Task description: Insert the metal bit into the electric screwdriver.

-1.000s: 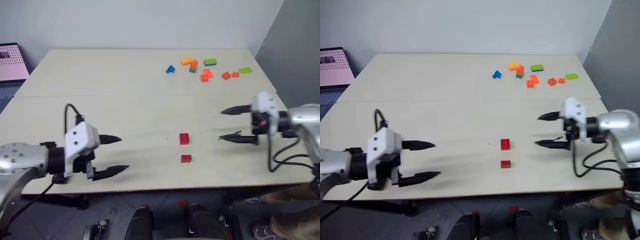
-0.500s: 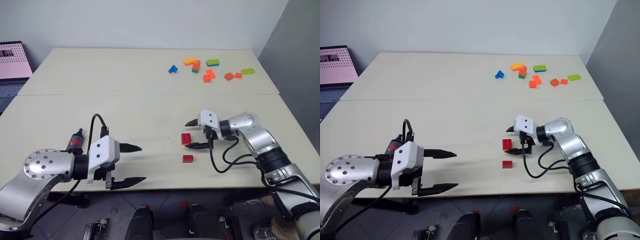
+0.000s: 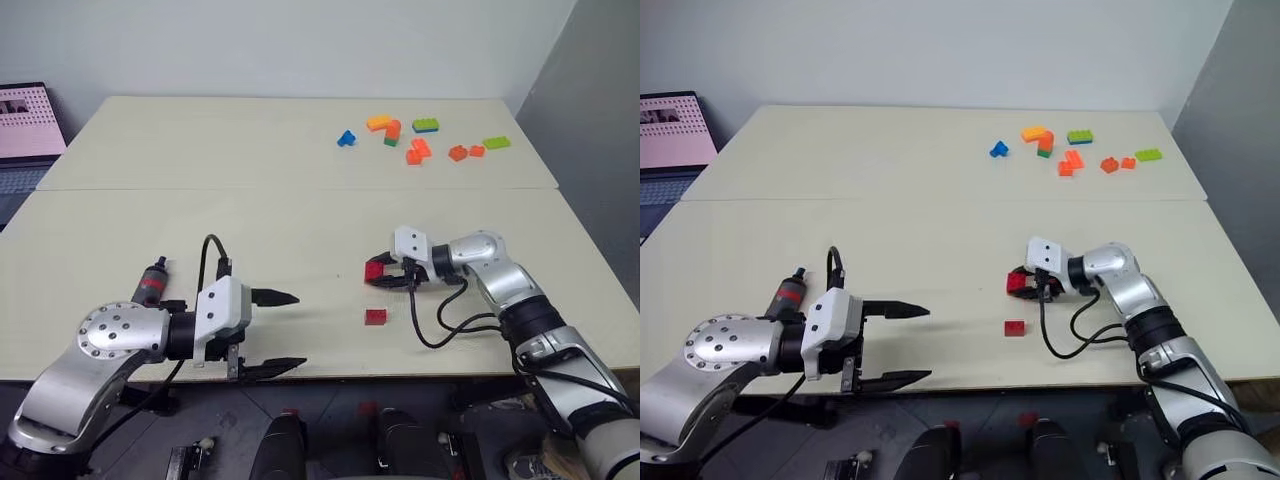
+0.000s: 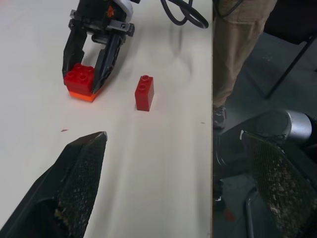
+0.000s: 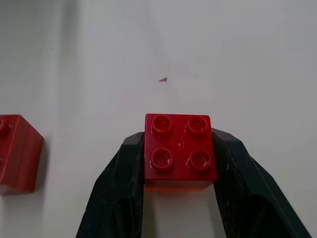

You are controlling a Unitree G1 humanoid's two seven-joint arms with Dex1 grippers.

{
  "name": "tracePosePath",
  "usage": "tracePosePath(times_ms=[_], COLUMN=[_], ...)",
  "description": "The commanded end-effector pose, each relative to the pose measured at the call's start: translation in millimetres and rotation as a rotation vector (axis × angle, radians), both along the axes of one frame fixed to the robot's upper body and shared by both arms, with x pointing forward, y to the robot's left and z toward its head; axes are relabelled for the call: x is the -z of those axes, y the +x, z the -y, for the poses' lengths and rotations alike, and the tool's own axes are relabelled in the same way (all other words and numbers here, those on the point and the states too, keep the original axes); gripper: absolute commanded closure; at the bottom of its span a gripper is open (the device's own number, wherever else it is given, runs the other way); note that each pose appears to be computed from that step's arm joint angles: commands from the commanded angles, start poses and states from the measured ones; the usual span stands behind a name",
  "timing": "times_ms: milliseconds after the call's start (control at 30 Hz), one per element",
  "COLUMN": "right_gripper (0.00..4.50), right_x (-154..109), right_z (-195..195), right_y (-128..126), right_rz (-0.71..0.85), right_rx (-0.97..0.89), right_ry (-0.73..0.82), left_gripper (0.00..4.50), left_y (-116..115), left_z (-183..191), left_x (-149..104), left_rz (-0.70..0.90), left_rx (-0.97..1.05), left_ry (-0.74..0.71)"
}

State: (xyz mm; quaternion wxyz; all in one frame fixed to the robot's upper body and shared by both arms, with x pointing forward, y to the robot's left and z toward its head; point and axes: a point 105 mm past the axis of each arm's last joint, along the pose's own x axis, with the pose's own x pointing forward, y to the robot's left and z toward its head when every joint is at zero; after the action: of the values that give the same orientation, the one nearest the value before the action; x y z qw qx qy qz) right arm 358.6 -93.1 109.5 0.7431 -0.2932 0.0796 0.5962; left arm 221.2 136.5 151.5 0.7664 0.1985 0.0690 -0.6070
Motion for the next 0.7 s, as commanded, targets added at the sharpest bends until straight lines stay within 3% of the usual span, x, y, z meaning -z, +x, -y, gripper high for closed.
tracePosePath(times_ms=[33, 133, 233, 300, 467, 700], right_gripper=[3.02, 3.02, 3.02, 3.02, 3.02, 3.02], right_x=[-40, -53, -57, -55, -29, -15], right_z=[29, 66, 163, 200, 239, 251], right_y=[9, 18, 34, 31, 26, 29], right_rz=[0.109, 0.155, 0.239, 0.245, 0.202, 0.155], right_rx=[0.138, 0.320, 0.797, 0.989, 1.246, 1.366], right_ry=[0.119, 0.161, 0.210, 0.250, 0.237, 0.250], left_gripper=[0.00, 0.00, 0.00, 0.00, 0.00, 0.00], left_y=[0, 1, 0, 0, 6, 10], left_z=[10, 16, 24, 29, 41, 49], left_x=[-12, -16, -19, -21, -26, -27], left_rz=[0.029, 0.030, 0.029, 0.027, 0.046, 0.052], left_rx=[0.037, 0.045, 0.076, 0.090, 0.118, 0.132], left_ry=[-0.059, -0.086, -0.109, -0.130, -0.173, -0.182])
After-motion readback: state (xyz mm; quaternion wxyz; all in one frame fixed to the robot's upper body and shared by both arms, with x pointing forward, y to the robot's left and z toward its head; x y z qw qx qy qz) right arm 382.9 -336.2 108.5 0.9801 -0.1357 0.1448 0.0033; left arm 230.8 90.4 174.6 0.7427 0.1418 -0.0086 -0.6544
